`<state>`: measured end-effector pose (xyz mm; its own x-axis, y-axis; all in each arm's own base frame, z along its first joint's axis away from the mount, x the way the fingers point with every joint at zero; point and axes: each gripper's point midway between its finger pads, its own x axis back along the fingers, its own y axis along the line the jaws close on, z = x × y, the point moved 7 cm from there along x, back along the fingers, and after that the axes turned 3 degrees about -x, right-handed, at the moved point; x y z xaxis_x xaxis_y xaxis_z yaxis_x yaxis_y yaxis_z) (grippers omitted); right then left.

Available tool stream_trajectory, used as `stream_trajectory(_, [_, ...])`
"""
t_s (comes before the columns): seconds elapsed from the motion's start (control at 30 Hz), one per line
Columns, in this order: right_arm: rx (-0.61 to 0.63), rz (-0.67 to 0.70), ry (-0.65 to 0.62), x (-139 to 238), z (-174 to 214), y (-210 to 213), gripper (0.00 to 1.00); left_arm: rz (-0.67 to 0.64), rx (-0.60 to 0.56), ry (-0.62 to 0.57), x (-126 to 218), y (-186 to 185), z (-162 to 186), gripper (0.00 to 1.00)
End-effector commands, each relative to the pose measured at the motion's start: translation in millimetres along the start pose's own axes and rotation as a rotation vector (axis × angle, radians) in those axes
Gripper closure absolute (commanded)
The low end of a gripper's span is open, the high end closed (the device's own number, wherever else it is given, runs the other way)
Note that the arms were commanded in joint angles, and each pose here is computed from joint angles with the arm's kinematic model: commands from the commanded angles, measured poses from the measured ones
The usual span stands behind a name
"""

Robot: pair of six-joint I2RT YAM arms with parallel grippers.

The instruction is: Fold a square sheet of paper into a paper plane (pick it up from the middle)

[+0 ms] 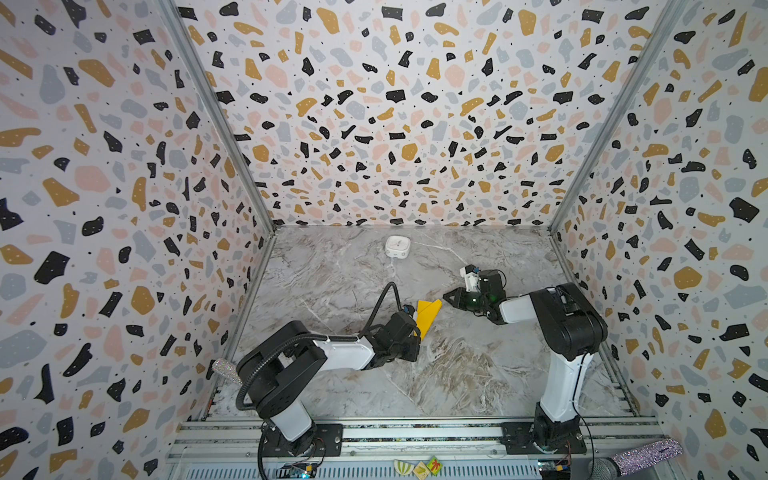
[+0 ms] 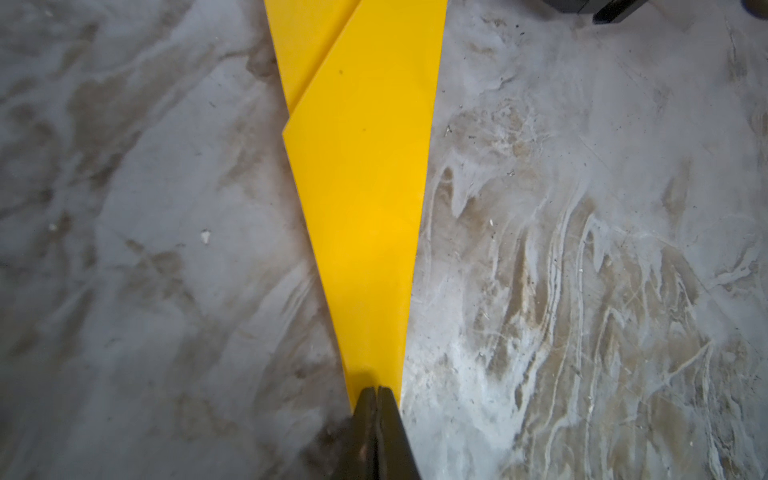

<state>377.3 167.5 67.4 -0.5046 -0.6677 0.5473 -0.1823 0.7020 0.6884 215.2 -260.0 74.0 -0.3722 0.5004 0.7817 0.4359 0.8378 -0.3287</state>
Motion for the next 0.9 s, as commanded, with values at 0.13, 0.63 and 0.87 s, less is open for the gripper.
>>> stream_trajectory(0.13, [0.038, 0.126, -0.029, 36.6, -7.9, 28.2, 0.76, 0.031, -0.004, -0.078, 36.7, -15.7, -28.5, 0.79])
stream_trajectory(0.63, [0.107, 0.347, 0.067, 53.2, 68.4, 110.6, 0.35, -0.205, 0.080, -0.350, 126.9, 55.1, -61.7, 0.22])
stream_trajectory(0.87, [0.131, 0.545, 0.030, 33.6, 82.1, 132.8, 0.30, -0.269, 0.112, -0.372, 136.7, 82.7, -56.2, 0.14])
